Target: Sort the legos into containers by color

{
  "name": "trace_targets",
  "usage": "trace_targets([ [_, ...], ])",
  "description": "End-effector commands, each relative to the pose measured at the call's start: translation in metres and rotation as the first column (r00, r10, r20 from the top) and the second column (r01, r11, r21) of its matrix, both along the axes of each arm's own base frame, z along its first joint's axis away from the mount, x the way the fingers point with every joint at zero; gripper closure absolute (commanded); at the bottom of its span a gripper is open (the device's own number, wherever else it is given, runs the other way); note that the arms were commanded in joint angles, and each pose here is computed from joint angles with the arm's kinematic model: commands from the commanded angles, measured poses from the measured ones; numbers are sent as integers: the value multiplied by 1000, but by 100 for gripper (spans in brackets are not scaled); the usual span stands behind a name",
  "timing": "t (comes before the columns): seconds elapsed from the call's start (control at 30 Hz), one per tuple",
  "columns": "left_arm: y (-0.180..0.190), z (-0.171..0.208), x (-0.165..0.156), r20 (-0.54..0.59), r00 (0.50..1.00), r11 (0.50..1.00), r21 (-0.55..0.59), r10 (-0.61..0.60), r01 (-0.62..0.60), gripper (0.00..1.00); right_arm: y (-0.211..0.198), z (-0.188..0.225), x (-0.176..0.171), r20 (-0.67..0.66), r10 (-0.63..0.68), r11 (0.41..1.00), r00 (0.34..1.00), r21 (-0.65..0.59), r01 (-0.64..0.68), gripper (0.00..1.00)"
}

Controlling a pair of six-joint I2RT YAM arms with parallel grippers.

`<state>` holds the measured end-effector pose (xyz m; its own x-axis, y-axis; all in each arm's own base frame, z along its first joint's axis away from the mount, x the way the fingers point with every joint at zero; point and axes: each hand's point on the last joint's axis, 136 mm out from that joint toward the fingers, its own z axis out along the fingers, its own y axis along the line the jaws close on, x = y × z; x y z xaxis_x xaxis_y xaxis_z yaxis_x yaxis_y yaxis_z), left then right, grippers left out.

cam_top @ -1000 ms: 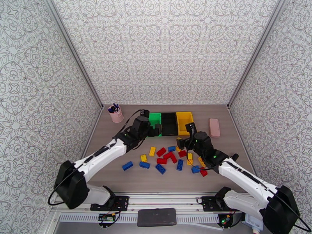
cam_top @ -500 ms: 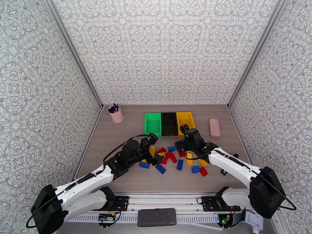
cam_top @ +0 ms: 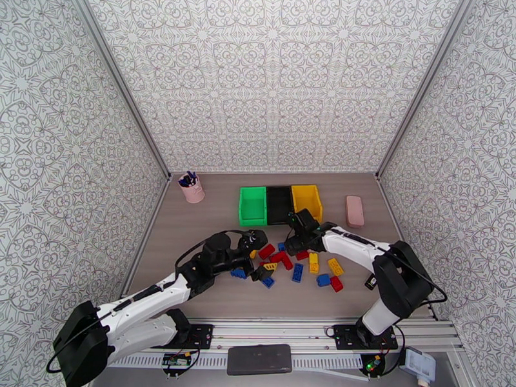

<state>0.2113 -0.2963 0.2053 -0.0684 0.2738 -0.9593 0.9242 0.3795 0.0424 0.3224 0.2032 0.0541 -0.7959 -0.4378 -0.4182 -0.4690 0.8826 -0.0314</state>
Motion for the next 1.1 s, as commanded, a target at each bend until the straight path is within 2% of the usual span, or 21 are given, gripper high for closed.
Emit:
trace_targets([
  [0.0, -4, 2, -6, 15, 999, 999, -11, -41, 41, 0, 5, -2, -2, -49, 17, 1000, 999, 7, -17, 30],
  [0.17, -4, 1, -8, 5, 999, 999, -13, -45, 46, 0, 5, -9, -1, -65, 22, 1000, 998, -6, -22, 54],
  [0.37, -4, 0, -9, -3, 999, 999, -16, -49, 49, 0, 4, -7, -1, -61, 23, 1000, 998, -8, -23, 65],
  [0.6, 3, 1, -7, -6, 1000, 1000, -17, -9, 9, 0, 6, 16, 5, 4, 18, 999, 1000, 26, -18, 72],
  [0.77, 20, 0, -3, -28, 996, 996, -2, 84, -84, 0, 22, 47, 15, 73, 38, 993, 997, 110, -46, 74],
  [1.07, 53, -3, 2, -33, 969, 969, 5, 246, -246, 0, 67, 94, 61, 231, 83, 970, 969, 205, -132, 74],
])
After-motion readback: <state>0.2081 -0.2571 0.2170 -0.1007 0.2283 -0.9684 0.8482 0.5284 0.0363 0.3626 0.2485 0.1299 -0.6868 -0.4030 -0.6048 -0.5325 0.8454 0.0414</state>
